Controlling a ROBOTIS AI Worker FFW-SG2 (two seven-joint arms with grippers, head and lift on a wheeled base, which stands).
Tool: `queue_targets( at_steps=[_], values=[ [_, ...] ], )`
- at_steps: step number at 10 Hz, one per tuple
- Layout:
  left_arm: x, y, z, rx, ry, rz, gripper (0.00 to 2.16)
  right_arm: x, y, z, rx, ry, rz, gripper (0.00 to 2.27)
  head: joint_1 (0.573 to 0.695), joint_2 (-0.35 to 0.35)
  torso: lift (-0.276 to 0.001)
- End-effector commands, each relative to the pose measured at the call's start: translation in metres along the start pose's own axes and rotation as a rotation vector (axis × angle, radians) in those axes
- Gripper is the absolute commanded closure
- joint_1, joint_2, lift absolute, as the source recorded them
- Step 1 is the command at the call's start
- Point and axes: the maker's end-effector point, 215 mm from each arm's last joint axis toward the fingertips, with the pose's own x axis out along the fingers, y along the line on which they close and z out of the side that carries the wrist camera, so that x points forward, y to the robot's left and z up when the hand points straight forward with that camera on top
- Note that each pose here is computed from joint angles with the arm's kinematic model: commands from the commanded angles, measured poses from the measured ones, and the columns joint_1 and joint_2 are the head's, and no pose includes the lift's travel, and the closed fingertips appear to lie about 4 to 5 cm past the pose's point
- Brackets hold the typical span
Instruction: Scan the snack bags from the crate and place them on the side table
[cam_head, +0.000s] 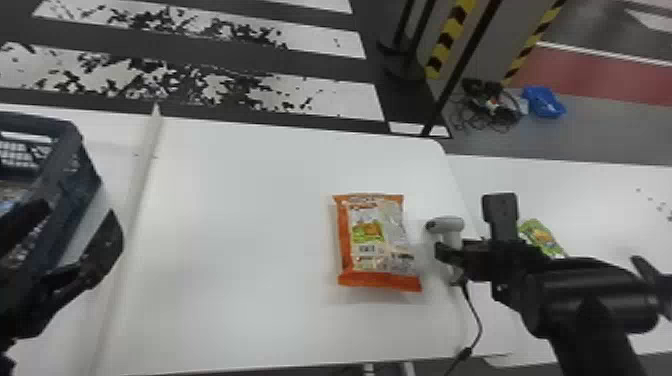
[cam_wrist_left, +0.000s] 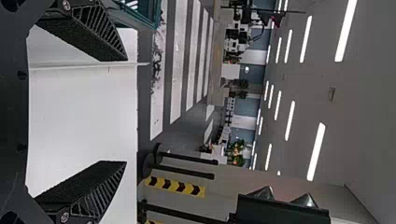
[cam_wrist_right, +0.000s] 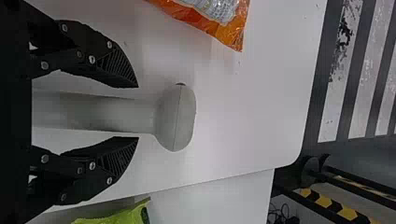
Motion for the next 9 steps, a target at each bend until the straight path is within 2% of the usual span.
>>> queue_targets(
  at_steps=[1,3,4,6,9],
  values=[
    [0.000,0.000,0.000,0.000,0.000,0.000,0.09,-0.009,-0.002,0.009,0.021,-0.027,0.006,0.08,0.695,-0.239,-0.081],
    [0.001,0.001,0.000,0.000,0.001,0.002,0.09,-0.034,0.002,0.022,0.085,-0.068,0.062,0.08,0.695,-0.239,-0.081],
    [0.001,0.001,-0.001,0.000,0.001,0.003,0.09,-0.048,0.011,0.024,0.136,-0.066,0.130,0.08,0.695,-0.235,-0.081],
    [0.002,0.001,0.001,-0.001,-0.002,0.005,0.09,-0.073,0.036,0.020,0.229,-0.041,0.288,0.08,0.695,-0.211,-0.081],
    [0.002,0.002,-0.003,-0.002,0.005,0.007,0.09,-0.089,0.075,0.008,0.293,-0.005,0.446,0.08,0.695,-0.168,-0.081]
  ],
)
